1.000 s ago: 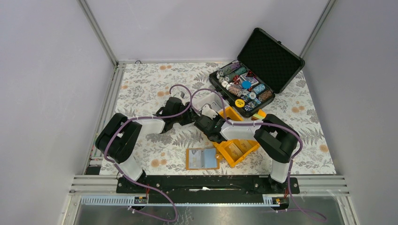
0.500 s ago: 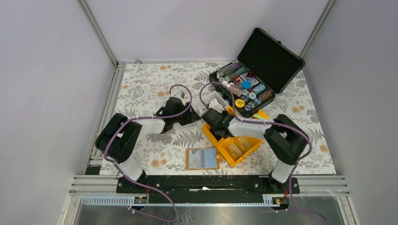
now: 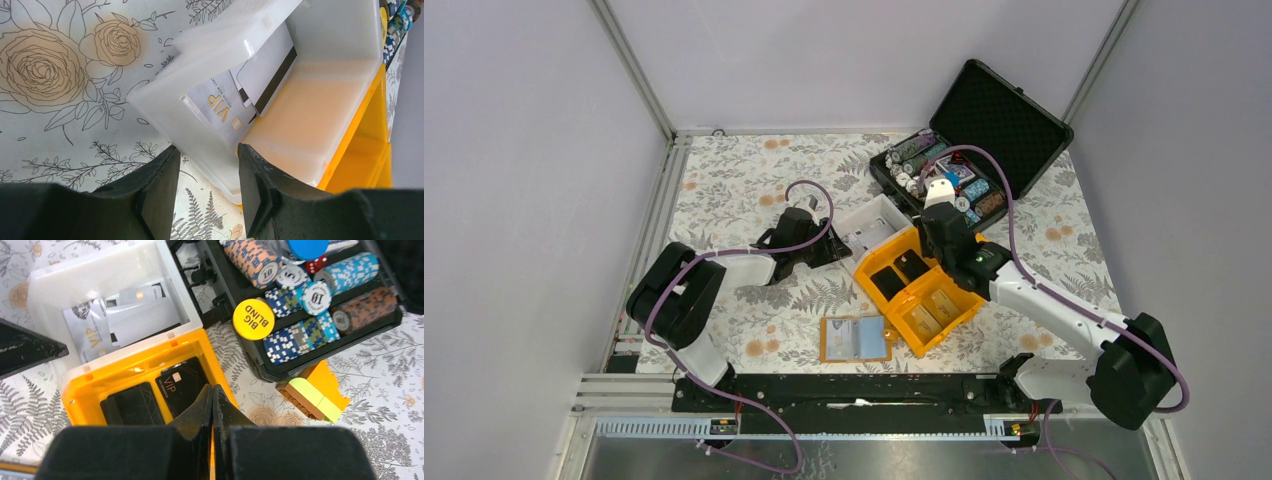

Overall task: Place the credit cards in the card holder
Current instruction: Pick up the credit card from the storage box.

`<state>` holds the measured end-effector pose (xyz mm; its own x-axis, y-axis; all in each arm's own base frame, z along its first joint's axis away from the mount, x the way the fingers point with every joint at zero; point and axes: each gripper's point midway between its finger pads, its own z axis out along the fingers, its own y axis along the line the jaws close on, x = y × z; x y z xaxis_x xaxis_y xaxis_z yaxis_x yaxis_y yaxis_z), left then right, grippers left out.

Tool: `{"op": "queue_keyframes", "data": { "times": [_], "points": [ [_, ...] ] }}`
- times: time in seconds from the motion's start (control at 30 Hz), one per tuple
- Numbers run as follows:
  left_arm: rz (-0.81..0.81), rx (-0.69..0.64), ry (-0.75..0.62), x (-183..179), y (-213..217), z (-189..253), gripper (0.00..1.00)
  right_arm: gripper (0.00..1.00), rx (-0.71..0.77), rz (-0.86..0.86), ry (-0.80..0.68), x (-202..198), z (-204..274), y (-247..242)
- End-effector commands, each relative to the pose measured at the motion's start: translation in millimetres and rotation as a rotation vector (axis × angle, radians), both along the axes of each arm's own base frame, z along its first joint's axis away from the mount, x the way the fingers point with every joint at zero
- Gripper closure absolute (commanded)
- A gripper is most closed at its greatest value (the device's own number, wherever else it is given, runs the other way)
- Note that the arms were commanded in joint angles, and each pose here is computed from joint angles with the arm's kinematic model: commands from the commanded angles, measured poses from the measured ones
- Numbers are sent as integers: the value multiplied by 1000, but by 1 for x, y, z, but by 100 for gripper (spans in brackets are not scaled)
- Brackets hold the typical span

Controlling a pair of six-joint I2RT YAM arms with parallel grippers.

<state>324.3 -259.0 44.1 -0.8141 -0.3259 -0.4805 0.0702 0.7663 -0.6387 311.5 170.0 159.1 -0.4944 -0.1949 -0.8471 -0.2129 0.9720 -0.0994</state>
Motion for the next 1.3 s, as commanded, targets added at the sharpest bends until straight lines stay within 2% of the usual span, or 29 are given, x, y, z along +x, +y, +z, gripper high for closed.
{"op": "queue_keyframes", "data": {
  "times": [0.0, 0.1, 0.23, 0.37, 0.6, 0.77, 1.27],
  "points": [
    [-57, 12, -131, 7, -8, 21, 80, 96, 34, 81, 112, -14, -16, 13],
    [-62, 7, -130, 7, -10, 21, 79, 82, -13, 82, 163, -11, -31, 15],
    [-61, 9, -127, 7, -10, 19, 79, 65, -63, 99, 153, -4, -38, 24],
    [-60, 8, -126, 7, -10, 19, 80, 58, -193, 124, 150, 0, -53, 38],
    [-62, 11, -119, 7, -10, 16, 80, 53, -365, 173, 169, 1, -84, 61],
    [-59, 15, -118, 7, -10, 16, 80, 50, -469, 164, 186, -4, -102, 61],
    [-55, 19, -116, 8, -9, 14, 82, 54, -618, 102, 180, -6, -136, 42]
  ]
}}
